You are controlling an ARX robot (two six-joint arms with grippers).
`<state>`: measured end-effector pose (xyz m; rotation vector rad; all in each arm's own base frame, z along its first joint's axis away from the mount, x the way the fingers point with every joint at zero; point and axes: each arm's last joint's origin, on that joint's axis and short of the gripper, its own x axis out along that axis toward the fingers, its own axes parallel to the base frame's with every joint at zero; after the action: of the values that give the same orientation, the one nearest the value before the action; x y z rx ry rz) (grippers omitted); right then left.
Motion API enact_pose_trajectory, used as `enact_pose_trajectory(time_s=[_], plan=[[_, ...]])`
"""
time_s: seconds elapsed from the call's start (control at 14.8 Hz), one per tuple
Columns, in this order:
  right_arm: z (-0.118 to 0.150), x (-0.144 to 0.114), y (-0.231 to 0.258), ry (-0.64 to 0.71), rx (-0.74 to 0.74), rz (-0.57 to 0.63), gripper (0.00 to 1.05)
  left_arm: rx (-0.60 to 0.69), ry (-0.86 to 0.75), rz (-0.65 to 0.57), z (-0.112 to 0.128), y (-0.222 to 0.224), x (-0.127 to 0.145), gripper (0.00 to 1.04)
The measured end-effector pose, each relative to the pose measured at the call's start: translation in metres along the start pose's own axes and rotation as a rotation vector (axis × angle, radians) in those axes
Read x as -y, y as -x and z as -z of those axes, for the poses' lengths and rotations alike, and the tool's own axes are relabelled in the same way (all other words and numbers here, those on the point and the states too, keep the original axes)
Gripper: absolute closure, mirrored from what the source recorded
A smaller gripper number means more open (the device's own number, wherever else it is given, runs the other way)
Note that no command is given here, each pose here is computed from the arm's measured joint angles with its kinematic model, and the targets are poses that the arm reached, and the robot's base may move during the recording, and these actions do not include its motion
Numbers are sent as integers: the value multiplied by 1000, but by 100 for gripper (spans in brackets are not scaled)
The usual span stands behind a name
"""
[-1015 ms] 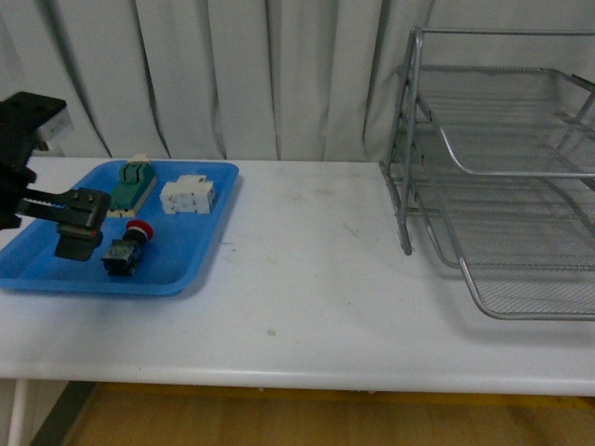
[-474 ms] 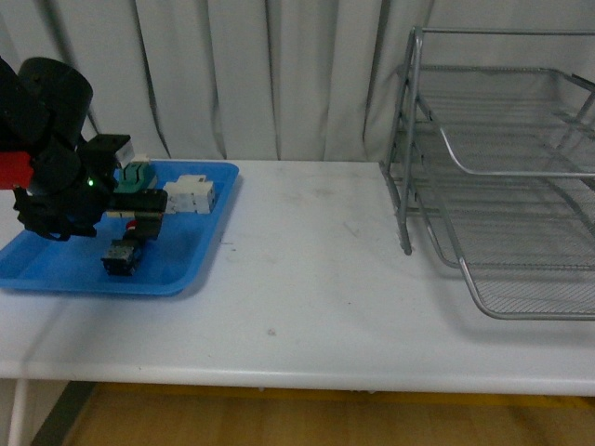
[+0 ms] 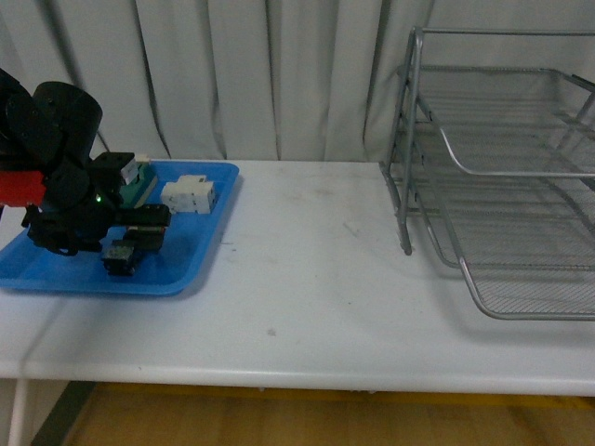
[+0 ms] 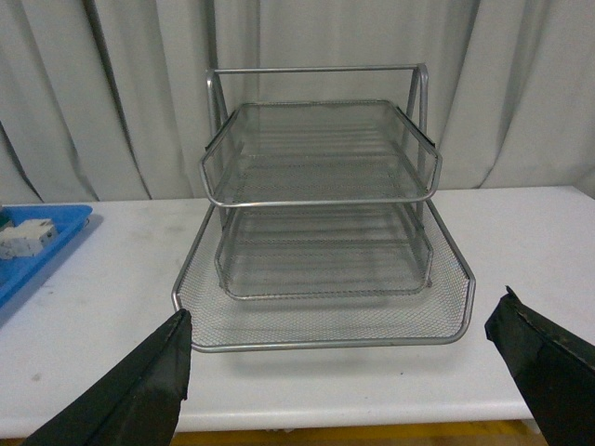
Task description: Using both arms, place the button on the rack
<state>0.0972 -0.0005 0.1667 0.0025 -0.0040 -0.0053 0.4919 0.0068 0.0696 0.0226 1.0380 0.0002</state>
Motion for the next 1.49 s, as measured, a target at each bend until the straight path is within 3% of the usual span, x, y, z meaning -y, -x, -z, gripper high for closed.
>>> enact_pose_trajectory(time_s=[0.34, 0.41, 0.47, 0.54, 0.61, 0.74, 0.81, 0.95, 1.49], plan=[[0, 0, 0, 0, 0, 0, 6, 31, 41, 4, 8, 1, 0, 66], [0, 0, 0, 0, 0, 0, 6, 41, 52, 7, 16, 12, 0, 68], [0, 0, 0, 0, 0, 0, 6, 174, 59, -7, 26, 69, -1, 68], [0, 0, 0, 0, 0, 0, 6, 300, 34, -16, 68, 169, 11, 69], [0, 0, 0, 0, 0, 0, 6, 243, 9, -1, 138, 230, 28, 69], [0, 0, 0, 0, 0, 0, 6, 258, 2, -34, 182, 272, 38, 69], [0, 0, 0, 0, 0, 0, 6, 300, -1, -46, 192, 286, 39, 69], [0, 0, 0, 0, 0, 0, 6, 380, 27, -39, 189, 299, 39, 69], [0, 0, 0, 0, 1, -1, 6, 350, 28, -50, 191, 294, 38, 69]])
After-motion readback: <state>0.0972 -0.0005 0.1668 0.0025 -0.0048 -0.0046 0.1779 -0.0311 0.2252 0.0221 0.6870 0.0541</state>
